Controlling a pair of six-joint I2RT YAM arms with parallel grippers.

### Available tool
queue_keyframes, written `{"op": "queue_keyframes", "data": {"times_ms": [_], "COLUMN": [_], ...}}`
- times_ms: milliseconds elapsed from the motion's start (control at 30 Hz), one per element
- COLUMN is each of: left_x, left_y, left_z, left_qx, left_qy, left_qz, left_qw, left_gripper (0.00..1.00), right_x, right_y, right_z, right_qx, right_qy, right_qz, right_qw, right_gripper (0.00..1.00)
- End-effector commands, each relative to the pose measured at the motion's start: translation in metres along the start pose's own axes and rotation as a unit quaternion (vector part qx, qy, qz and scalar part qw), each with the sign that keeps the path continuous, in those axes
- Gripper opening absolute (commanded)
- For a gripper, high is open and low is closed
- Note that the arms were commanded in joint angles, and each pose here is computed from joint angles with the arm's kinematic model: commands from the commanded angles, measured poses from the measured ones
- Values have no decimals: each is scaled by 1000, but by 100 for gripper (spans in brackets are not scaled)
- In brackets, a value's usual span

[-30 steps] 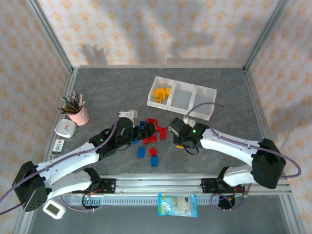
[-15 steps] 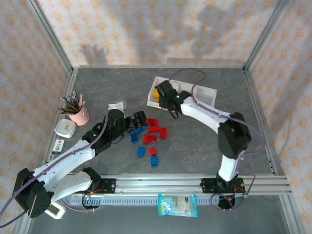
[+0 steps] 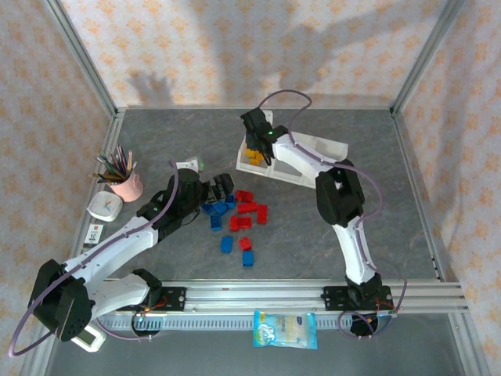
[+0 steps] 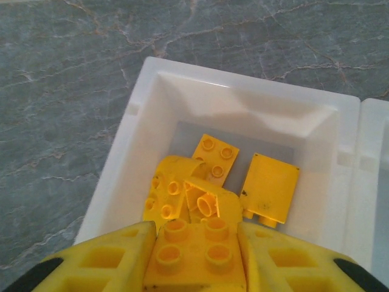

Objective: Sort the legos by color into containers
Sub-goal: Place the lego in the container, then pick up the lego from the center of the table.

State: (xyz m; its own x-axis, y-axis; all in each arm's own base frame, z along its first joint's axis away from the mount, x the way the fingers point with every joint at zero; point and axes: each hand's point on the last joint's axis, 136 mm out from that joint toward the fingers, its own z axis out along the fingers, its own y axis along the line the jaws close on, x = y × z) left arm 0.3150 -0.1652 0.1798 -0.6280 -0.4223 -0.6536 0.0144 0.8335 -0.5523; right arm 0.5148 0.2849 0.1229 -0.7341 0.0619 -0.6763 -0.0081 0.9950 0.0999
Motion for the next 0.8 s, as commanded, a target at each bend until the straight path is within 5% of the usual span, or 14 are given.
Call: {"op": "queue_keyframes", "data": {"times_ms": [0,400,767], "left_x": [-16,-19,-13], "left_y": [-10,-19,-17], "left_z": [-2,-10,-24], "left_qx": [15,33,36], "left_qy": [-19,-21,-11], "left_qz": [7,8,15], "left_qw": [1000,999,999], "left_gripper": [99,99,99], "right_x": [-10,-25,30], "right_y": [-6,4,2], "right_z": [-1,-51,-107], "right_qx": [13,-38,-81], "right_qy": [-7,-20,17], "right_qz": [-15,-12,-9], "right_qw": [1000,999,996], "right_gripper": [42,53,61]}}
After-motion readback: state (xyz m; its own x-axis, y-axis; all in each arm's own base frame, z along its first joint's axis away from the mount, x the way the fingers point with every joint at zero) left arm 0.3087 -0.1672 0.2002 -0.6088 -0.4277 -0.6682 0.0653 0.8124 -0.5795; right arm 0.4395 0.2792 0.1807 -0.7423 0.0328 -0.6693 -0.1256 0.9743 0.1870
